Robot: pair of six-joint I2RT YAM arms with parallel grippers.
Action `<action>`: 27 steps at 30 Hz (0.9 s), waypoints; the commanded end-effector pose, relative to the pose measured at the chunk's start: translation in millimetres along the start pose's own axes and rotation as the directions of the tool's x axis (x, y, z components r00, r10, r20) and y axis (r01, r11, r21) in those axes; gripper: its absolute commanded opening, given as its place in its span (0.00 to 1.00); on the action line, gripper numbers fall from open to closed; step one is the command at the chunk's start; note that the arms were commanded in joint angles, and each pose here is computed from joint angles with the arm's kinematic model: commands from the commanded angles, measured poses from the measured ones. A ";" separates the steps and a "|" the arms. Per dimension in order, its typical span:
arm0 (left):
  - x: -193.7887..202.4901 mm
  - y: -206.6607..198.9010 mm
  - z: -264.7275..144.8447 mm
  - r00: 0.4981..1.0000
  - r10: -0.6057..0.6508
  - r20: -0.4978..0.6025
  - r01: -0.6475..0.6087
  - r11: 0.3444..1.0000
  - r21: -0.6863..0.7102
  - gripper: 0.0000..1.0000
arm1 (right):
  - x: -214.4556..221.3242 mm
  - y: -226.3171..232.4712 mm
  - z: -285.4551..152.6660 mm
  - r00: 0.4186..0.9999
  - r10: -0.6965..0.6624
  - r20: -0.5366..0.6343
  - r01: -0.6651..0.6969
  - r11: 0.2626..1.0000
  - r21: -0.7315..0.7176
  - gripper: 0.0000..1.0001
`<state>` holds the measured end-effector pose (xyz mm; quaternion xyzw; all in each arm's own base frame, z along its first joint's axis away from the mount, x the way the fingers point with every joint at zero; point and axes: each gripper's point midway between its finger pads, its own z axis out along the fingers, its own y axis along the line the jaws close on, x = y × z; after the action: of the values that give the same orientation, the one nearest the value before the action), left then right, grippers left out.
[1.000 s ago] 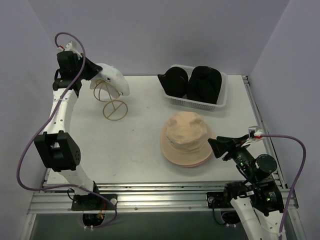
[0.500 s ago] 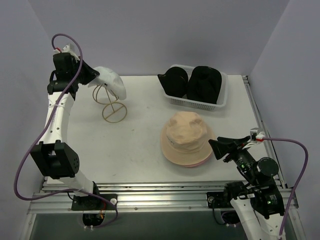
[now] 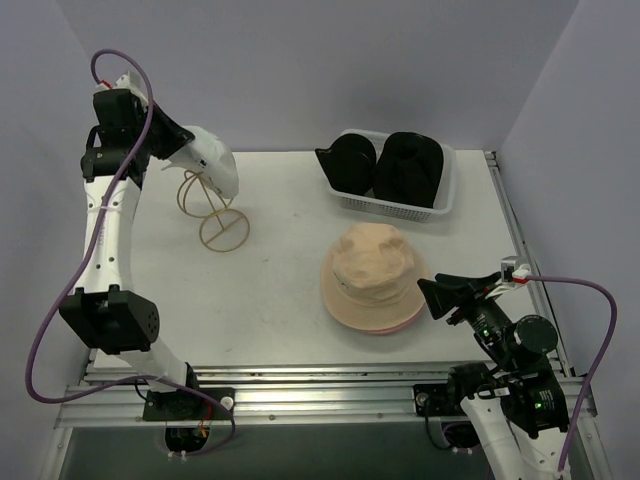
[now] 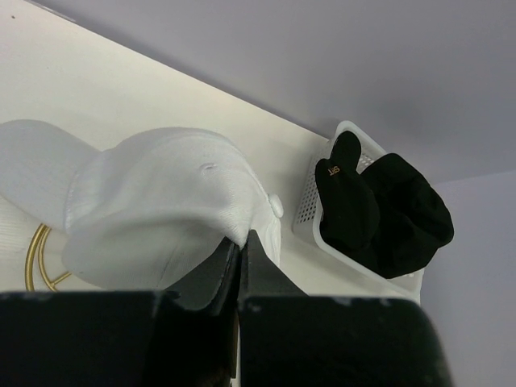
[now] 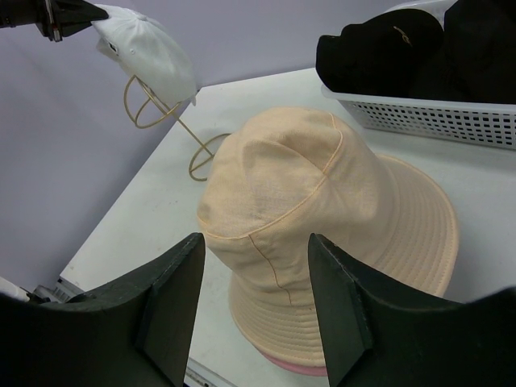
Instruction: Stack the hats
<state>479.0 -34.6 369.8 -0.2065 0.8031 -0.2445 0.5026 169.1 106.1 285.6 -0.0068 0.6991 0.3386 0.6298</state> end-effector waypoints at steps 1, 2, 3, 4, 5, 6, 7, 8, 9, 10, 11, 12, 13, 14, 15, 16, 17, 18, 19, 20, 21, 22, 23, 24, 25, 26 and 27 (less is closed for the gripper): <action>-19.5 -18.4 -16.4 0.999 -0.004 0.032 0.002 0.999 0.032 0.02 | -7.1 6.8 -0.9 1.000 -0.018 0.025 0.019 0.999 -0.031 0.50; -19.3 -19.1 -17.4 1.000 -0.003 0.028 0.002 0.999 0.033 0.02 | -7.8 6.7 -1.3 0.999 -0.019 0.026 0.020 0.999 -0.029 0.50; -20.3 -20.1 -20.2 1.000 0.003 0.027 -0.003 1.000 0.030 0.02 | -7.8 6.7 -1.3 1.000 -0.019 0.025 0.020 0.999 -0.028 0.50; -21.8 -21.6 -22.4 0.999 0.008 0.031 -0.009 0.999 0.032 0.02 | -8.8 6.9 -1.5 0.999 -0.020 0.030 0.021 0.999 -0.028 0.50; -22.2 -22.2 -22.6 0.999 0.018 0.029 -0.019 0.999 0.035 0.02 | -8.7 6.5 -1.2 0.999 -0.020 0.030 0.021 0.999 -0.027 0.50; -23.8 -23.4 -26.0 0.999 0.018 0.029 -0.019 0.999 0.029 0.02 | -8.2 6.1 -1.0 0.999 -0.019 0.028 0.020 0.999 -0.026 0.50; -24.5 -23.5 -27.9 0.999 0.025 0.029 -0.026 0.999 0.025 0.02 | -8.2 5.6 -0.5 0.999 -0.020 0.030 0.021 0.999 -0.025 0.50; -22.1 -22.2 -29.4 0.999 0.030 0.017 -0.030 0.999 0.015 0.02 | -7.2 5.5 -0.1 0.999 -0.019 0.026 0.020 0.999 -0.026 0.50; -22.3 -21.5 -31.0 0.999 0.031 0.018 -0.031 0.999 0.008 0.02 | -7.3 5.9 -0.3 1.000 -0.019 0.025 0.020 0.999 -0.028 0.50; -21.2 -20.8 -32.5 0.999 0.034 0.015 -0.034 0.999 0.004 0.02 | -7.0 5.5 0.1 1.000 -0.018 0.023 0.019 0.999 -0.027 0.50; -19.3 -18.9 -37.7 0.999 0.044 0.012 -0.044 0.999 -0.007 0.02 | -7.3 5.6 0.2 1.000 -0.019 0.024 0.019 0.999 -0.027 0.51; -19.5 -14.4 -40.1 0.999 0.051 0.019 -0.050 0.998 -0.031 0.02 | -6.8 5.2 0.4 1.000 -0.020 0.023 0.020 0.999 -0.026 0.51; -11.9 -4.7 -39.2 0.999 0.051 0.004 -0.051 0.997 -0.062 0.02 | -8.8 4.7 0.3 0.999 -0.023 0.035 0.024 0.999 -0.024 0.51; -13.0 -3.1 -48.9 0.997 0.067 0.024 -0.065 0.995 -0.076 0.02 | -5.4 1.3 2.7 0.999 -0.017 0.031 0.018 1.000 -0.019 0.51; -8.9 1.4 -50.0 0.997 0.072 0.026 -0.069 0.994 -0.088 0.02 | -5.3 0.1 4.5 0.999 -0.013 0.037 0.014 1.000 -0.019 0.52; 7.8 18.7 -44.3 0.998 0.066 -0.009 -0.067 0.990 -0.125 0.02 | -7.3 -5.8 11.0 0.999 -0.003 0.042 0.002 1.000 0.002 0.52; 6.6 18.3 -51.3 0.997 0.080 0.014 -0.077 0.989 -0.124 0.02 | -11.2 -7.5 14.7 0.999 0.004 0.036 -0.004 1.000 0.017 0.53; 10.5 23.6 -51.6 0.997 0.080 0.013 -0.078 0.987 -0.138 0.02 | -14.6 -9.9 18.5 1.000 0.004 0.026 -0.005 0.999 0.035 0.53; 15.4 28.1 -51.2 0.997 0.079 0.010 -0.077 0.986 -0.145 0.02 | -11.8 -19.4 30.4 1.000 0.017 -0.023 -0.015 0.997 0.074 0.54; 26.8 35.7 -50.1 0.997 0.076 0.001 -0.075 0.986 -0.150 0.02 | -17.0 -23.2 35.5 1.000 0.010 -0.030 -0.007 0.995 0.100 0.56; 32.5 42.1 -48.4 0.998 0.070 -0.002 -0.070 0.984 -0.161 0.02 | -36.7 -17.7 37.0 1.000 -0.021 -0.009 0.022 0.994 0.106 0.57; 37.4 46.3 -47.4 0.998 0.067 -0.003 -0.066 0.984 -0.165 0.02 | -37.1 -24.2 45.9 0.999 -0.012 -0.047 0.018 0.990 0.138 0.57; 51.1 55.9 -43.5 0.998 0.054 -0.019 -0.056 0.983 -0.173 0.02 | -46.8 -23.8 48.5 0.999 -0.019 -0.038 0.024 0.988 0.153 0.59; 57.0 60.1 -41.7 0.999 0.047 -0.025 -0.050 0.984 -0.173 0.02 | -66.3 -14.3 49.0 0.999 -0.032 -0.004 0.032 0.989 0.142 0.61; 61.7 63.1 -39.9 0.999 0.043 -0.026 -0.047 0.984 -0.171 0.02 | -73.3 -13.4 54.4 1.000 -0.021 0.002 0.021 0.989 0.145 0.62; 62.4 61.6 -39.4 0.999 0.045 -0.014 -0.046 0.987 -0.153 0.02 | -81.2 -10.3 56.2 1.000 -0.018 0.018 0.015 0.990 0.142 0.63; 73.2 69.4 -36.6 0.999 0.037 -0.035 -0.043 0.985 -0.166 0.02 | -92.1 -7.2 58.9 0.999 -0.017 0.049 0.010 0.990 0.139 0.65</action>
<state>400.8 -18.8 276.5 -0.2347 0.8575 -0.1651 0.4269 238.9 96.8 312.1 0.0402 0.7529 0.2886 0.5901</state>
